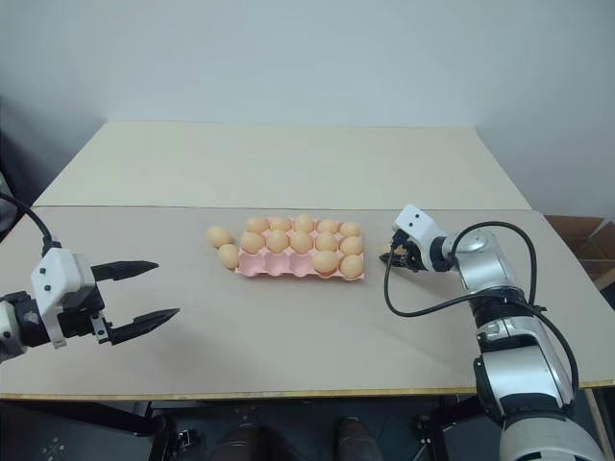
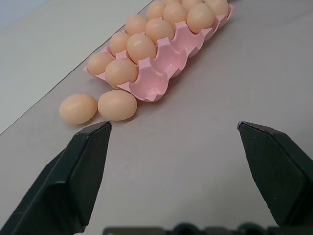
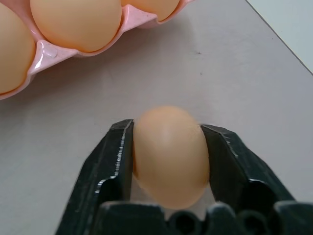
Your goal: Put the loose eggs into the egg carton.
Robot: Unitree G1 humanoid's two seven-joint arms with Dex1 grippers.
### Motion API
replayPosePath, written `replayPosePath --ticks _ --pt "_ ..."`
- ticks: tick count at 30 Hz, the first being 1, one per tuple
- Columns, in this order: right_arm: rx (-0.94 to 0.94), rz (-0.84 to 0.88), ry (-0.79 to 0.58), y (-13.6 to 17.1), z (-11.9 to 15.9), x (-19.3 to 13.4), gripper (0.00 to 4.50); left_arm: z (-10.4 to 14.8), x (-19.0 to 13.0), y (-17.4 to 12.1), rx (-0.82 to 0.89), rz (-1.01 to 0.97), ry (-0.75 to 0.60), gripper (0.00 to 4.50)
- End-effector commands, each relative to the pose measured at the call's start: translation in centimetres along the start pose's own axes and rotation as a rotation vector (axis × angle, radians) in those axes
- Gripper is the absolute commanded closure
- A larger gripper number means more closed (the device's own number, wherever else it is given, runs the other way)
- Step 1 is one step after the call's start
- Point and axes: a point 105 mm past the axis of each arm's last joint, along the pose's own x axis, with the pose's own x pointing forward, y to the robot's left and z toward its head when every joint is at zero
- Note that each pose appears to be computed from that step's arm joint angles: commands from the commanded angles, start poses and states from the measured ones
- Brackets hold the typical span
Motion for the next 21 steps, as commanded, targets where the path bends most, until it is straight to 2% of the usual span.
replayPosePath --ticks 1,4,8,11,14,21 --pt "-0.038 -0.044 -0.03 -1.1 1.2 -0.7 2.62 1.0 -0.3 0.2 0.042 0.015 -0.011 0.0" --pt "-0.085 -0.075 -0.041 -1.6 1.8 -1.6 2.62 0.9 -0.4 0.2 0.043 0.018 -0.006 0.0" --pt "-0.174 -0.066 -0.152 -1.1 5.2 -3.1 2.62 0.9 -0.4 0.4 0.046 0.021 -0.005 0.0" --pt "-0.203 0.018 -0.27 1.0 8.4 -3.9 2.62 0.8 -0.3 0.4 0.046 0.02 -0.005 0.0" --pt "-0.229 0.092 -0.332 3.4 10.3 -3.6 2.62 0.8 -0.2 0.4 0.047 0.017 -0.006 0.0" --pt "-0.334 0.175 -0.426 8.2 12.9 -1.4 2.62 1.0 -0.1 0.4 0.063 0.019 -0.007 0.0"
